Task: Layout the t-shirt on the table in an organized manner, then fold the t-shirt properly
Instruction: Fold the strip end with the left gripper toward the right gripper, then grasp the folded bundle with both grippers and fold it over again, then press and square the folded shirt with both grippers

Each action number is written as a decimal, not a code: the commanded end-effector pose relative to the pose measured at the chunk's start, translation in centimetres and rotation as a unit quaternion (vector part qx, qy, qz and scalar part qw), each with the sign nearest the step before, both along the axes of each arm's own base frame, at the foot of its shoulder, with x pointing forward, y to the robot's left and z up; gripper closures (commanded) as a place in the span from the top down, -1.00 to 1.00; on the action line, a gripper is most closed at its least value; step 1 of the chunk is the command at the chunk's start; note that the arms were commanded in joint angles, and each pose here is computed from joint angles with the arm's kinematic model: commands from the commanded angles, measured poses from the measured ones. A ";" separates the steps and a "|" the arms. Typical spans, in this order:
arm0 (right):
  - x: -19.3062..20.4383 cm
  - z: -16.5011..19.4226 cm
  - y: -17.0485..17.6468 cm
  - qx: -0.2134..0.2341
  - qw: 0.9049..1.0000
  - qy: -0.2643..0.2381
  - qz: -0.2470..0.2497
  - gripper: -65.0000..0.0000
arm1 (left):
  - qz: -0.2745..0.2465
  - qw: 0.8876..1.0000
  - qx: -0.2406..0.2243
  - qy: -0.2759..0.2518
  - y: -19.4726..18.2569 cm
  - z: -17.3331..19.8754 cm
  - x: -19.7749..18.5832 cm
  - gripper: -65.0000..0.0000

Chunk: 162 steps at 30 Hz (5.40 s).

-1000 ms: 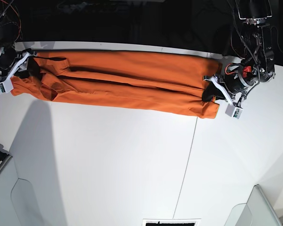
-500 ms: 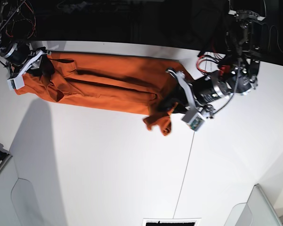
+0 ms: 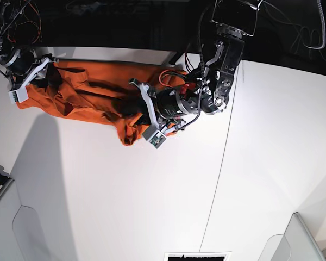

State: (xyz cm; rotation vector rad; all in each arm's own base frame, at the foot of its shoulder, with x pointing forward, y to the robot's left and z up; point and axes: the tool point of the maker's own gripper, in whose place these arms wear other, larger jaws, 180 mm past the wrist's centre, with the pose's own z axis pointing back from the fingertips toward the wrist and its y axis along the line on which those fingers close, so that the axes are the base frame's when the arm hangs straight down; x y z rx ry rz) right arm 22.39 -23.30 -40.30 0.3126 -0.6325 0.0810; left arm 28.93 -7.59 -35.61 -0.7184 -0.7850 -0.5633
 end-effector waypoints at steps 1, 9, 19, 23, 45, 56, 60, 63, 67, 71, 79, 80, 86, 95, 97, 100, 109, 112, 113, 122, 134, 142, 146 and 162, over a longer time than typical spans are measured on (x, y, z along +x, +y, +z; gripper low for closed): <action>0.8 1.0 -0.5 -0.003 1.000 -0.019 0.000 -0.17 | -0.009 0.999 -0.036 -0.017 -1.1 1.9 0.4 0.07; 2.0 4.1 -3.3 0.006 0.996 -0.069 -0.051 -0.17 | -0.087 0.994 -0.073 -0.002 -3.9 2.5 -2.7 0.12; 1.3 6.3 -10.0 -0.038 0.985 -0.097 -0.135 0.15 | -0.112 0.988 -0.109 0.006 -3.9 3.3 -3.7 0.12; 1.2 5.6 -11.7 -0.043 0.983 -0.091 -0.153 0.28 | -0.115 0.988 -0.101 0.011 -3.8 3.0 -3.9 0.12; 1.3 -0.2 -6.1 0.038 0.994 -0.025 -0.097 -0.77 | -0.002 0.991 -0.135 0.005 3.8 4.0 0.7 0.12; 2.5 4.3 -11.9 0.023 0.981 -0.094 -0.168 -1.00 | 0.104 0.991 -0.077 -0.018 14.1 3.2 3.7 0.12; 3.8 7.9 -10.6 0.040 0.980 -0.139 -0.138 -1.00 | 0.106 0.993 -0.056 0.010 15.3 1.0 2.1 0.12; 4.9 10.2 -7.6 0.042 0.979 -0.172 -0.097 -1.00 | 0.095 0.992 -0.055 0.056 14.3 -1.7 -0.4 0.12; 5.9 12.1 -0.9 0.062 0.977 -0.205 -0.025 -1.00 | 0.072 0.989 -0.056 0.114 12.4 -5.0 -3.5 0.12; 5.8 11.5 7.3 0.119 0.971 -0.204 0.037 -1.00 | 0.051 0.987 -0.046 0.144 11.2 -6.9 -5.0 0.12; 4.6 8.4 19.2 0.142 0.967 -0.163 0.136 -1.00 | 0.049 0.988 -0.049 0.141 10.9 -6.7 -4.8 0.12; 4.3 8.1 19.9 0.136 0.967 -0.158 0.148 -0.76 | 0.050 0.988 -0.050 0.139 10.9 -6.7 -4.7 0.12; 3.9 8.3 22.2 0.139 0.960 -0.165 0.178 0.16 | 0.052 0.988 -0.054 0.138 11.0 -6.5 -4.6 0.12; 6.1 11.4 21.5 0.097 0.953 -0.221 0.184 0.16 | 0.014 0.998 -0.028 0.055 13.2 -1.1 -3.2 0.12; 7.5 11.8 20.4 0.076 0.955 -0.234 0.163 0.15 | 0.003 0.999 -0.014 0.030 13.8 0.3 -2.9 0.11; 9.7 12.4 17.4 0.039 0.959 -0.256 0.111 0.15 | -0.008 1.000 -0.020 0.006 13.8 2.2 -2.8 0.11; 14.8 9.7 10.4 0.012 0.976 -0.217 -0.016 -1.00 | -0.024 0.995 -0.098 -0.021 10.8 6.0 -2.6 0.11; 15.6 7.7 11.3 0.029 0.981 -0.192 0.007 -1.00 | -0.041 0.992 -0.119 -0.013 8.4 6.0 -3.4 0.11; 15.7 7.1 11.7 0.033 0.982 -0.184 0.016 -1.00 | -0.050 0.991 -0.120 -0.009 7.5 5.7 -3.8 0.11; 14.9 4.0 12.0 0.034 0.991 -0.123 0.031 -1.00 | -0.076 0.994 -0.076 0.028 3.2 -0.3 -5.9 0.11; 12.0 3.9 11.4 0.076 0.990 -0.098 0.062 -1.00 | -0.024 0.999 0.001 0.047 6.8 -4.8 4.0 0.11; 7.6 3.9 13.4 0.121 0.986 -0.097 0.069 -1.00 | 0.000 1.000 0.001 0.009 5.0 -1.4 12.7 0.11; 6.4 4.2 15.5 0.145 0.981 -0.101 0.074 -1.00 | -0.006 1.000 -0.003 0.005 3.9 -0.2 13.9 0.11; 7.9 6.0 12.2 0.137 0.980 -0.145 0.009 -1.00 | -0.066 0.998 -0.011 0.001 7.5 7.9 13.8 0.11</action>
